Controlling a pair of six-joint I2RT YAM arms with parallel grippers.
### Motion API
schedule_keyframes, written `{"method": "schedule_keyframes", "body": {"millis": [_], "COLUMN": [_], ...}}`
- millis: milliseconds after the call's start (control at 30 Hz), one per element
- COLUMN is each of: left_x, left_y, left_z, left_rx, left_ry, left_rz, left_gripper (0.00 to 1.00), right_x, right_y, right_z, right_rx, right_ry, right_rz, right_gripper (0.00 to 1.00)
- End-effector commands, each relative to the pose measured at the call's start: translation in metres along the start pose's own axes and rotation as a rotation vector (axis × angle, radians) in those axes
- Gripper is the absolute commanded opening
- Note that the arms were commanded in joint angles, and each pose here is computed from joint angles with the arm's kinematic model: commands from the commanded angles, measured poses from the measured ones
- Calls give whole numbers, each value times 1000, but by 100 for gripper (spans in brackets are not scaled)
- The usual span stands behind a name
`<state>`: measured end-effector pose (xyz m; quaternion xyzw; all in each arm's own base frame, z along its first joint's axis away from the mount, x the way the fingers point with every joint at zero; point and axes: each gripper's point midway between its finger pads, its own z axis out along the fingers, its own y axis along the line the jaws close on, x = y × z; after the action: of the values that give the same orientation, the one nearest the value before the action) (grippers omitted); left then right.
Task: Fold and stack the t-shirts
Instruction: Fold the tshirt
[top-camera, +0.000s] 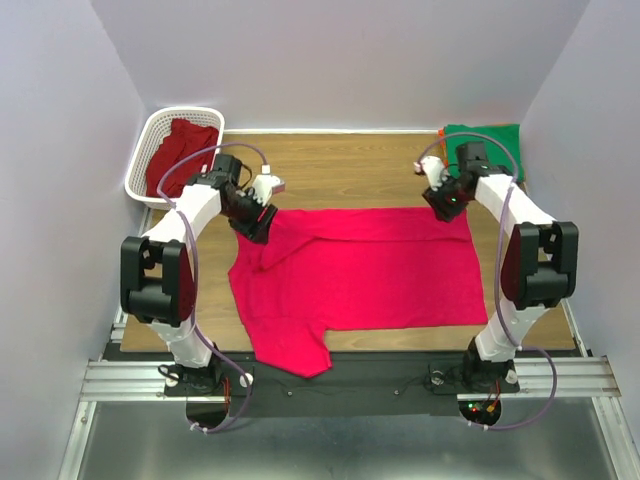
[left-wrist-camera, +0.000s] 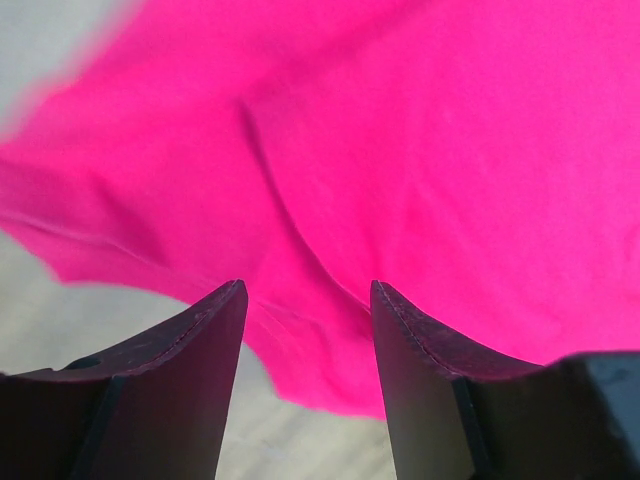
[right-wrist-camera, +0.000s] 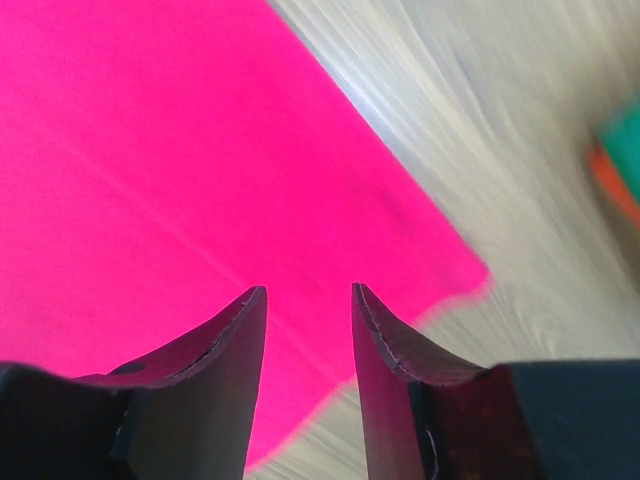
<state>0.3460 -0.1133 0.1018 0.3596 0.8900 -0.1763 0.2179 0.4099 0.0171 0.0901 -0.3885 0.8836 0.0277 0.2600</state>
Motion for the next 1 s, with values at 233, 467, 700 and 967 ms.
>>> {"method": "schedule_keyframes", "body": {"millis": [233, 467, 700, 967], "left_x": [60, 66, 71, 74], "left_y": [-48, -54, -55, -54], "left_z": [-14, -9, -4, 2], "left_rx": [92, 122, 130, 143], "left_ry": [75, 61, 70, 76], "left_rz": [14, 39, 37, 30], "left_gripper": [65, 63, 63, 61], "right_x": [-221, -289, -300, -303], "right_y": [151, 244, 279, 309], "right_z": [14, 57, 97, 110], "right_rx": [-402, -539, -590, -643], "right_ry": [-315, -355, -334, -322], "right_rz": [112, 105, 145, 144], "right_gripper": [47, 45, 44, 40]}}
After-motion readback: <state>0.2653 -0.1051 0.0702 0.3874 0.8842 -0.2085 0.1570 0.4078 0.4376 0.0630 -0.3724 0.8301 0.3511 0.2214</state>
